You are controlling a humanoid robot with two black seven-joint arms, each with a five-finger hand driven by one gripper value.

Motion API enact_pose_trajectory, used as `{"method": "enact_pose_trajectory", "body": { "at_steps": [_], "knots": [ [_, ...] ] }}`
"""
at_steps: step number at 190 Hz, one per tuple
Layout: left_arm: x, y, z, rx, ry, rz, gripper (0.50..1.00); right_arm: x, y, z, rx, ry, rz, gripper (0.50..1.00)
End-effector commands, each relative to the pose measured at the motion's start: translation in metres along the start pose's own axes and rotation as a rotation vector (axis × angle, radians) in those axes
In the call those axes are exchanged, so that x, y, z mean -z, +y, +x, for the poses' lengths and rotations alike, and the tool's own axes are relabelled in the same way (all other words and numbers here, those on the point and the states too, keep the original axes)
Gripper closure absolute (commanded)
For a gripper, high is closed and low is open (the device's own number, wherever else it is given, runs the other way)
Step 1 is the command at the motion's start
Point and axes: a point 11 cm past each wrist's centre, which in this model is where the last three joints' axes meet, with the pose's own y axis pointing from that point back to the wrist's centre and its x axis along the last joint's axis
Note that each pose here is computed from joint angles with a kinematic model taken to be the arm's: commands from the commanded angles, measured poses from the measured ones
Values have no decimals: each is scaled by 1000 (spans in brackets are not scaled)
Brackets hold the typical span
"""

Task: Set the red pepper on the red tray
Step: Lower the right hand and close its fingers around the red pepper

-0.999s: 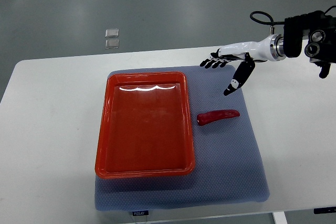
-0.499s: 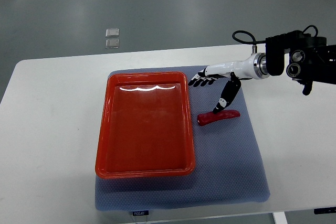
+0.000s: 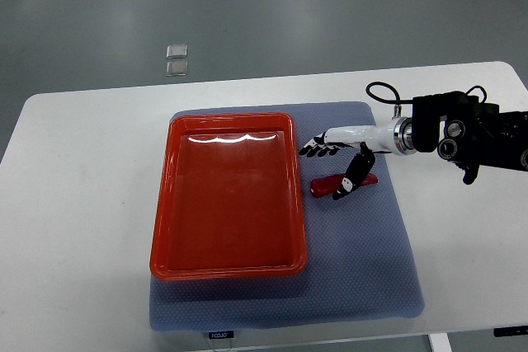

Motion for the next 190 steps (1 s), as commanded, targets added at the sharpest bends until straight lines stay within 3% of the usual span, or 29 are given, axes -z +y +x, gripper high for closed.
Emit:
{"method": "enact_pose_trajectory", "body": {
  "at_steps": [1,45,90,135,145,149,170,190],
  "knots": [
    [0,0,0,0,0,0,500,-4,-2,-6,-4,-3,-6,591],
    [0,0,0,0,0,0,500,-12,-5,-14,-27,8,-18,609],
    [0,0,1,-2,0,0,500,-15,-10,-17,-36,15,-25,703],
    [0,0,1,-2,0,0,500,-22,-12,-24,-38,35,-38,748],
    [0,0,1,-2,0,0,500,-23,-12,-25,-36,41,-40,791],
    [0,0,1,-2,0,0,500,-23,-13,-26,-35,48,-41,836],
    [0,0,1,-2,0,0,500,-25,-12,-25,-47,73,-48,973],
    [0,0,1,-2,0,0,500,-26,-10,-22,-58,83,-51,1000]
  ]
}}
